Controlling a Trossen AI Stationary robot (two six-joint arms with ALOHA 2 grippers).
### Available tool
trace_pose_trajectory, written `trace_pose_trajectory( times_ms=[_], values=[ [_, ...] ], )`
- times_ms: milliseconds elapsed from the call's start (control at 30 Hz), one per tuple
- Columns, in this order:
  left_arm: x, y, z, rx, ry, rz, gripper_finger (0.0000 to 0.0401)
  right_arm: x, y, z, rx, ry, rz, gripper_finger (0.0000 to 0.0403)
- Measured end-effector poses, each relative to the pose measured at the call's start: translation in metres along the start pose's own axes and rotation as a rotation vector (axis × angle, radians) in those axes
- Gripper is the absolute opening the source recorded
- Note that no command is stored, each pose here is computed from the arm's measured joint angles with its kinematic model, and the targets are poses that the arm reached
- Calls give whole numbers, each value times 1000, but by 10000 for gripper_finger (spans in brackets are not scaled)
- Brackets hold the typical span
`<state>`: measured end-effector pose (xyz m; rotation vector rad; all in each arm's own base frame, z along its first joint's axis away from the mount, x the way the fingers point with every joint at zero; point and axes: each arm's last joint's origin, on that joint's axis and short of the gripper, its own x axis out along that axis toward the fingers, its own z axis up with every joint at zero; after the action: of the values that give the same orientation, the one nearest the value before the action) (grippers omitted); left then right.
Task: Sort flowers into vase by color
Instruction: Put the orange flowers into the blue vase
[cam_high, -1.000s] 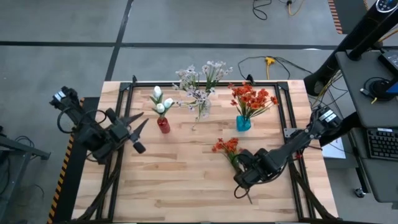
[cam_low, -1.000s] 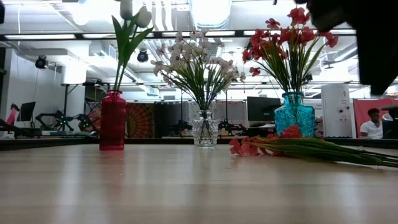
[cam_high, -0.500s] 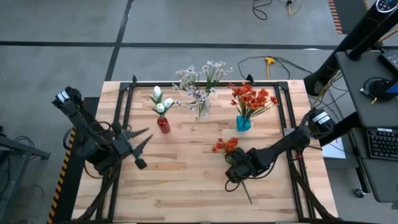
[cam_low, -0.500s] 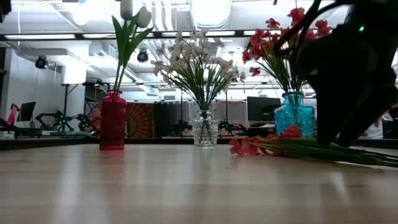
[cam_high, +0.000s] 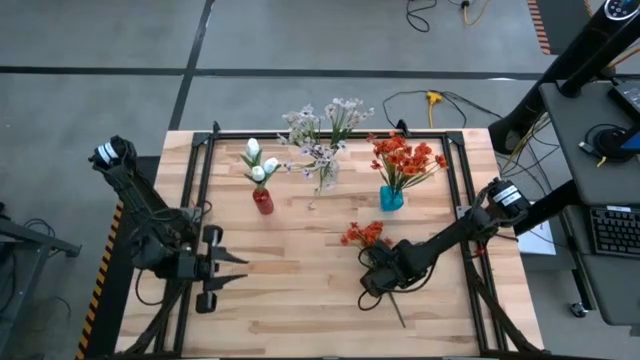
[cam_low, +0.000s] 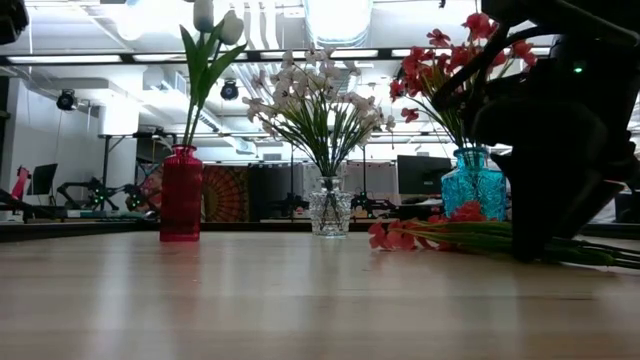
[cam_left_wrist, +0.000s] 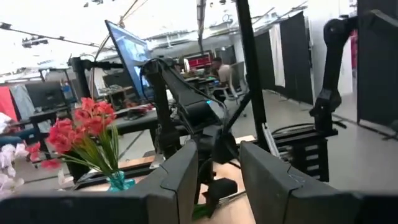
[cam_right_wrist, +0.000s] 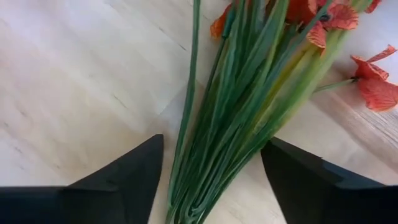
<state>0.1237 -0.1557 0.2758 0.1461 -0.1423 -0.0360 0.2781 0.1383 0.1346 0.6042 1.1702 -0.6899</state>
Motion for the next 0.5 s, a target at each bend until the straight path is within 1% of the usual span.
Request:
trace_pose_trajectory(
  times_ms=[100,267,500],
  values=[
    [0,2,2,-29,-1,23,105,0,0,0,5,-2,0,231],
    [0,6,3,-41,34,134,105,0,1,0,7,-5,5,175],
    [0,7,1,-37,45,156,105,0,1,0,8,-6,9,101]
  ],
)
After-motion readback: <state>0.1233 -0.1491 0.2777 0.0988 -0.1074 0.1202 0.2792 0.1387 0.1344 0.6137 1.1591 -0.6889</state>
